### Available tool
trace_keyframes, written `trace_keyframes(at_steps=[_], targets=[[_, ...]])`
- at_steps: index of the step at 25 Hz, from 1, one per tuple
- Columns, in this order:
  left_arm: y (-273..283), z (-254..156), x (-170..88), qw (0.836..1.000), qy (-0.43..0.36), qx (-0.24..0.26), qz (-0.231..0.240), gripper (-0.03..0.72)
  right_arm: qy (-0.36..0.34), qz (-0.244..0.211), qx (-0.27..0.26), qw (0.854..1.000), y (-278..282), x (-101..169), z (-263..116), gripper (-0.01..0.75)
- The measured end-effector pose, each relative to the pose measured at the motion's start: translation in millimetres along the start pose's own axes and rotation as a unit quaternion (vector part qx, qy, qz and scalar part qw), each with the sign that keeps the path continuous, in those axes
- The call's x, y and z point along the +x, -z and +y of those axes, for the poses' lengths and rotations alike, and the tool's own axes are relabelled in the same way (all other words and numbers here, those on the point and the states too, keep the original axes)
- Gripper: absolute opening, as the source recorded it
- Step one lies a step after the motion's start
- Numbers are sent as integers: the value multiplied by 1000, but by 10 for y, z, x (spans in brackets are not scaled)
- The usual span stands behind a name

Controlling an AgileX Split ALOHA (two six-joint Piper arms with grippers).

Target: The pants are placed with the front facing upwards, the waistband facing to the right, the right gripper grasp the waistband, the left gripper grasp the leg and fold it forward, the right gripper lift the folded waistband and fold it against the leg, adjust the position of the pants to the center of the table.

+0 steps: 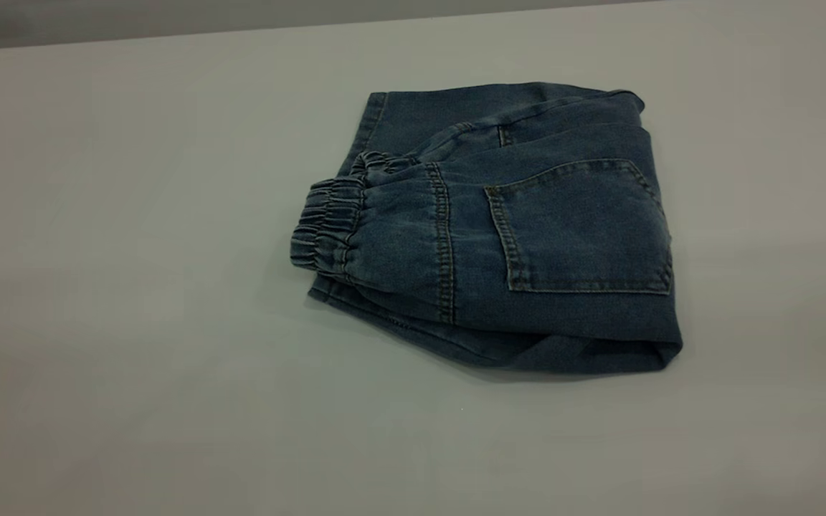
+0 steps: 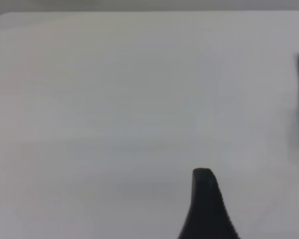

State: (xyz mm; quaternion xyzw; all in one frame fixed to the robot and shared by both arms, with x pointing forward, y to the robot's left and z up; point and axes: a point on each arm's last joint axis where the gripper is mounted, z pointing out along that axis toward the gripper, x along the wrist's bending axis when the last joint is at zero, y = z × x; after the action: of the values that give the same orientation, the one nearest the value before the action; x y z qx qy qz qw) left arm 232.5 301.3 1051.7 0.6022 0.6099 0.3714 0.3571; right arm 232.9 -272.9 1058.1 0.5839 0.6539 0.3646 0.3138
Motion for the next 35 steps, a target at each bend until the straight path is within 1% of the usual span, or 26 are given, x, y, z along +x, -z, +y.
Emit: trace_keyframes(at_steps=[18, 21, 24, 28, 30, 32, 35], targets=[[-1, 1, 0, 1000, 0, 1, 0, 428, 1, -4, -5, 1000, 0, -6, 9, 587], [-1, 1, 0, 1000, 0, 1, 0, 428, -12, -25, -36, 999, -7, -48, 61, 587], [-1, 1, 0, 1000, 0, 1, 0, 428, -40, -70, -22, 997, -73, -145, 3, 587], [-1, 1, 0, 1000, 0, 1, 0, 428, -104, -144, -28, 984, -55, -283, -13, 587], [-1, 1, 0, 1000, 0, 1, 0, 428, -133, -169, -30, 976, -38, -327, -24, 587], [-1, 1, 0, 1000, 0, 1, 0, 428, -148, -181, -34, 972, -30, -349, -26, 587], [-1, 2, 0, 1000, 0, 0, 0, 428, -158, -177, -38, 971, -32, -344, -19, 587]])
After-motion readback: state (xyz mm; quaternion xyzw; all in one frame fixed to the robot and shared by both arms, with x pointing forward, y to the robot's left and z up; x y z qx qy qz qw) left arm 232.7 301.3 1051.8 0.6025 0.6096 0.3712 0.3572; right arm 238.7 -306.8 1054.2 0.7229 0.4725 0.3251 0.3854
